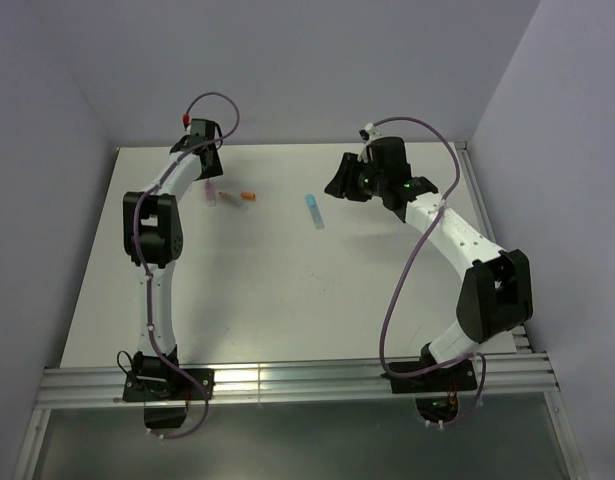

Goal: Insert the pens into the pen caps

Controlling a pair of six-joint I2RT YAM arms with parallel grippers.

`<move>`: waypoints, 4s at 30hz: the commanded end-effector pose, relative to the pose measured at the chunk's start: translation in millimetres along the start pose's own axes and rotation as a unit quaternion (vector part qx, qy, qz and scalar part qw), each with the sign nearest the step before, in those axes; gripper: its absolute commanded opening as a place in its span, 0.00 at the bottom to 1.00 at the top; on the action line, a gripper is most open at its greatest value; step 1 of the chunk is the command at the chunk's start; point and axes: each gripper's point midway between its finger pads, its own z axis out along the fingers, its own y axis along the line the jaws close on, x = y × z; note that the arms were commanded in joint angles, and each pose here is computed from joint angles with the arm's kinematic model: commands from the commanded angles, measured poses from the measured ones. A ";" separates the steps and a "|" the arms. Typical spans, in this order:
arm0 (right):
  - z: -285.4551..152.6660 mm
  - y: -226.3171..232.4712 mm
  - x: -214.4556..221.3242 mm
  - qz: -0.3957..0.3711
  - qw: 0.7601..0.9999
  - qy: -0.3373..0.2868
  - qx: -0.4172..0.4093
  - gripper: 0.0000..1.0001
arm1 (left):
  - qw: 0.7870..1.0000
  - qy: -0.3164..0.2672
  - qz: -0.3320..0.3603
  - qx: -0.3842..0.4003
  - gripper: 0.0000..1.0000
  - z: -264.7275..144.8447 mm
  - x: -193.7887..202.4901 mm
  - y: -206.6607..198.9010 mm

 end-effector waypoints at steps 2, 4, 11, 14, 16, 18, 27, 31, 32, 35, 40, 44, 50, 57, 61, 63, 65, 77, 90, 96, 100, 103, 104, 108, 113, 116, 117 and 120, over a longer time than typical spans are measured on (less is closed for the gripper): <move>-6.2 7.2 -13.2 -0.008 1.000 -0.024 -0.016 0.48 | 0.999 0.002 0.011 0.042 0.51 8.2 -1.4 -6.6; -6.9 7.6 -13.7 -0.009 0.999 -0.025 -0.017 0.48 | 0.998 0.006 0.017 0.053 0.51 11.4 -0.7 -6.2; -4.7 7.3 -11.6 -0.008 1.000 -0.021 -0.019 0.48 | 0.998 0.020 0.030 0.055 0.52 17.2 5.9 -4.6; -4.4 7.7 -12.0 -0.008 1.000 -0.021 -0.020 0.48 | 0.997 0.027 0.035 0.056 0.52 19.2 10.5 -4.6; -4.0 7.4 -11.3 -0.008 1.000 -0.020 -0.020 0.48 | 0.997 0.032 0.036 0.058 0.52 20.6 13.6 -5.3; -3.2 7.8 -11.2 -0.007 1.000 -0.019 -0.021 0.48 | 0.997 0.037 0.036 0.060 0.52 22.1 17.1 -6.3; -2.3 9.5 -9.7 -0.006 0.999 -0.016 -0.027 0.48 | 0.997 0.046 0.040 0.047 0.51 24.4 22.5 -1.1; -2.7 9.9 -8.6 -0.005 0.999 -0.015 -0.030 0.48 | 0.997 0.050 0.043 0.047 0.47 25.1 25.4 -0.9; -2.7 10.2 -8.5 -0.005 0.999 -0.015 -0.030 0.48 | 0.997 0.052 0.043 0.045 0.40 25.5 26.7 -0.1; -3.2 11.5 -8.0 -0.005 0.999 -0.014 -0.034 0.48 | 0.996 0.058 0.043 0.043 0.24 27.0 31.3 0.8; -4.2 17.0 -6.5 -0.005 0.999 -0.011 -0.048 0.48 | 0.997 0.050 0.030 0.040 0.00 18.6 24.9 2.3; -4.5 23.0 -5.6 -0.004 0.998 -0.007 -0.065 0.48 | 0.998 0.030 0.005 0.050 0.00 -3.2 6.5 0.4; -7.7 43.4 -2.3 -0.007 0.993 0.002 -0.121 0.48 | 0.996 -0.003 -0.039 0.076 0.00 -54.1 -30.2 -3.4; -6.0 70.6 5.1 -0.011 0.983 0.014 -0.180 0.51 | 0.988 -0.020 -0.088 0.122 0.00 -116.1 -42.3 -7.5; 0.3 90.6 4.4 -0.018 0.976 0.010 -0.215 0.53 | 0.982 -0.027 -0.110 0.151 0.00 -149.5 -34.0 -12.7; 7.4 100.1 10.4 -0.017 0.973 0.020 -0.228 0.54 | 0.980 -0.019 -0.112 0.160 0.00 -160.3 -18.5 -18.3; 11.5 109.4 10.0 -0.023 0.970 0.016 -0.241 0.55 | 0.976 -0.035 -0.117 0.181 0.00 -185.3 -20.5 -27.1; 44.5 147.4 15.9 -0.010 0.961 0.022 -0.274 0.57 | 0.956 -0.044 -0.121 0.262 0.00 -257.9 12.0 -83.6; 63.8 150.2 21.0 0.004 0.971 0.012 -0.239 0.58 | 0.949 -0.044 -0.127 0.285 0.00 -274.4 18.2 -108.4; 72.6 148.1 22.7 0.007 0.974 0.013 -0.228 0.57 | 0.947 -0.046 -0.124 0.291 0.00 -282.3 17.4 -113.6; 76.4 148.8 24.1 0.011 0.974 0.014 -0.224 0.57 | 0.946 -0.048 -0.124 0.295 0.00 -285.0 16.6 -114.9; 79.2 149.7 26.6 0.014 0.975 0.017 -0.223 0.57 | 0.946 -0.048 -0.123 0.297 0.00 -286.0 17.2 -116.1; 79.5 150.1 26.3 0.015 0.974 0.017 -0.224 0.57 | 0.946 -0.048 -0.124 0.296 0.00 -285.0 17.7 -116.2; 80.3 150.6 27.6 0.019 0.974 0.019 -0.225 0.57 | 0.946 -0.043 -0.125 0.297 0.00 -282.5 21.2 -119.2; 80.6 151.7 31.2 0.020 0.974 0.023 -0.223 0.55 | 0.944 -0.044 -0.127 0.301 0.00 -283.1 22.0 -123.9; 80.6 152.4 32.0 0.022 0.974 0.024 -0.224 0.54 | 0.943 -0.044 -0.127 0.304 0.00 -284.1 22.0 -126.9; 81.0 152.2 32.6 0.023 0.974 0.025 -0.224 0.53 | 0.943 -0.044 -0.126 0.304 0.00 -283.7 22.6 -127.4; 81.6 152.0 33.1 0.025 0.974 0.025 -0.224 0.52 | 0.943 -0.042 -0.123 0.305 0.00 -283.6 25.1 -130.8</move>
